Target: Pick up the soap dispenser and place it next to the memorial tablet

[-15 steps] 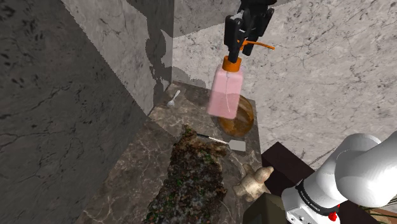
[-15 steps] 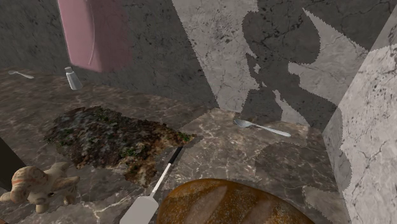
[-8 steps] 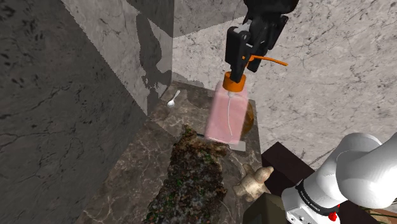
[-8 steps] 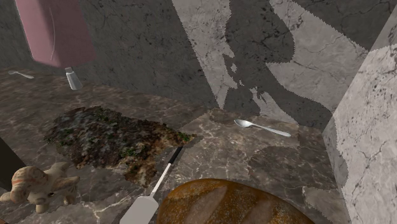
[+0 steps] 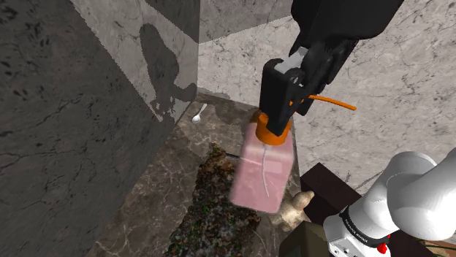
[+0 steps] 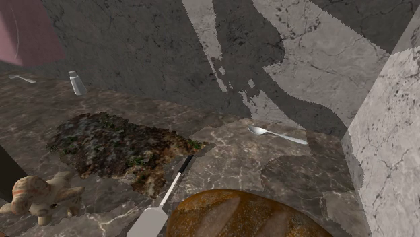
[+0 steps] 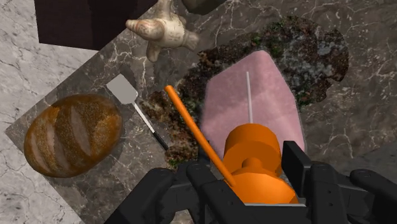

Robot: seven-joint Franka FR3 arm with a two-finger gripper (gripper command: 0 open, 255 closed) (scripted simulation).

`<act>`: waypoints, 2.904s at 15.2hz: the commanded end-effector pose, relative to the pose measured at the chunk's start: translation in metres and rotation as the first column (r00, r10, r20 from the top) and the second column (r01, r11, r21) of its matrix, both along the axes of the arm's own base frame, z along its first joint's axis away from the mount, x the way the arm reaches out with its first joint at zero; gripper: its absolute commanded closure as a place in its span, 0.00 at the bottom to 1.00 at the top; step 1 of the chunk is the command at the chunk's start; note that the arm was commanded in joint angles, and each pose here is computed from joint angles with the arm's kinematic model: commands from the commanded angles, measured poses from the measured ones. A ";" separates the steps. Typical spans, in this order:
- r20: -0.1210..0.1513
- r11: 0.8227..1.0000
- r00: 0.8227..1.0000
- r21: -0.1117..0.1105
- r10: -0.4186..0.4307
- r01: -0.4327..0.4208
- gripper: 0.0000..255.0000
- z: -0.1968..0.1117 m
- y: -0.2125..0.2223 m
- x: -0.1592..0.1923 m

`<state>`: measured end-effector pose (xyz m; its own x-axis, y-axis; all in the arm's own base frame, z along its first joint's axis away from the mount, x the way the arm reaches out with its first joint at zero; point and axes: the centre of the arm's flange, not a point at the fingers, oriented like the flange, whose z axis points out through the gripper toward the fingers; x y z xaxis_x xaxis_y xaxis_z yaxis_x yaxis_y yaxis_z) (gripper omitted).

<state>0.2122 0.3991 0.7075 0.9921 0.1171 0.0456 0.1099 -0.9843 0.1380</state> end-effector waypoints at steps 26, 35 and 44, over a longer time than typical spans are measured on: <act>0.000 1.000 1.000 0.000 -0.002 0.002 1.00 -0.038 0.180 -0.191; 0.000 1.000 1.000 0.000 -0.002 0.002 1.00 -0.085 0.180 -0.191; 0.000 1.000 1.000 0.000 -0.002 0.002 1.00 -0.133 0.180 -0.191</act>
